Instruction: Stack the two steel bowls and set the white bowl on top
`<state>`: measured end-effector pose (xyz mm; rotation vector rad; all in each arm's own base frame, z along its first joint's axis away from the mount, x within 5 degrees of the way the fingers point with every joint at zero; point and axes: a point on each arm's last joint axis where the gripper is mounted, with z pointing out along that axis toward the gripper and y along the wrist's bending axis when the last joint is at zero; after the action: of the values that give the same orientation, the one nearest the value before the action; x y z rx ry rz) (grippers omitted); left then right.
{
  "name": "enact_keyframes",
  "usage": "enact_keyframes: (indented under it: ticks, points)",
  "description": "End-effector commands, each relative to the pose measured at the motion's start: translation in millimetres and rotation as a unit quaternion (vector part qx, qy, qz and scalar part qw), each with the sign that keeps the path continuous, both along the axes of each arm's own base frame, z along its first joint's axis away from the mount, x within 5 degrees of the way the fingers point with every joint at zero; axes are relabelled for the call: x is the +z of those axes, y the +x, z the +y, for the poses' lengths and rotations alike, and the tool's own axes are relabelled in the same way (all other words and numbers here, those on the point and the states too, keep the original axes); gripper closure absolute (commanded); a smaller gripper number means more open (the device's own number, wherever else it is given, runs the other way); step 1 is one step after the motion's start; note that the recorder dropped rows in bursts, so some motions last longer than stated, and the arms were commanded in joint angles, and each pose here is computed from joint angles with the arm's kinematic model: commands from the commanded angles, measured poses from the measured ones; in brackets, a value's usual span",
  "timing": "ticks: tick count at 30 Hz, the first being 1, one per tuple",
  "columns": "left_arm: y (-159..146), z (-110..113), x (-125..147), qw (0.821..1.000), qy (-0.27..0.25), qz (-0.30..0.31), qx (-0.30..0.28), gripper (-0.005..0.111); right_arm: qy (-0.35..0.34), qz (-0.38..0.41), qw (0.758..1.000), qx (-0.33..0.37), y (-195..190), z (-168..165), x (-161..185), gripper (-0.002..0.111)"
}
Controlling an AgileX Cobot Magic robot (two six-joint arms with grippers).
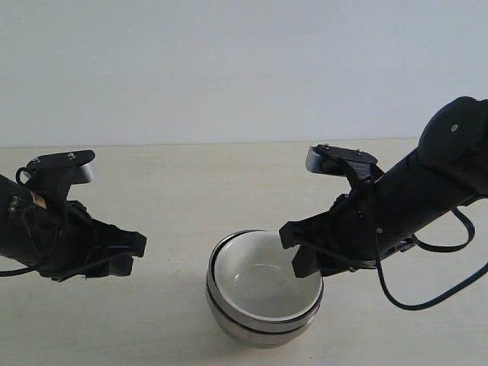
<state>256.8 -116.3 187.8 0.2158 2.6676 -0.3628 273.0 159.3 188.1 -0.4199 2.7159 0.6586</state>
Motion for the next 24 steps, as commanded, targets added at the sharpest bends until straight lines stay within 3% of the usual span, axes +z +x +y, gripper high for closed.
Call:
enact_keyframes:
  ticks: [1, 24]
  points:
    - [0.3, -2.2, 0.6, 1.000, -0.003, 0.000, -0.002, 0.066, 0.003, 0.007, 1.000, 0.005, -2.2, 0.8, 0.2, 0.070]
    - [0.8, -2.2, 0.8, 1.000, -0.003, -0.003, -0.002, 0.066, 0.017, -0.009, 1.000, 0.004, -6.2, -0.1, 15.2, 0.070]
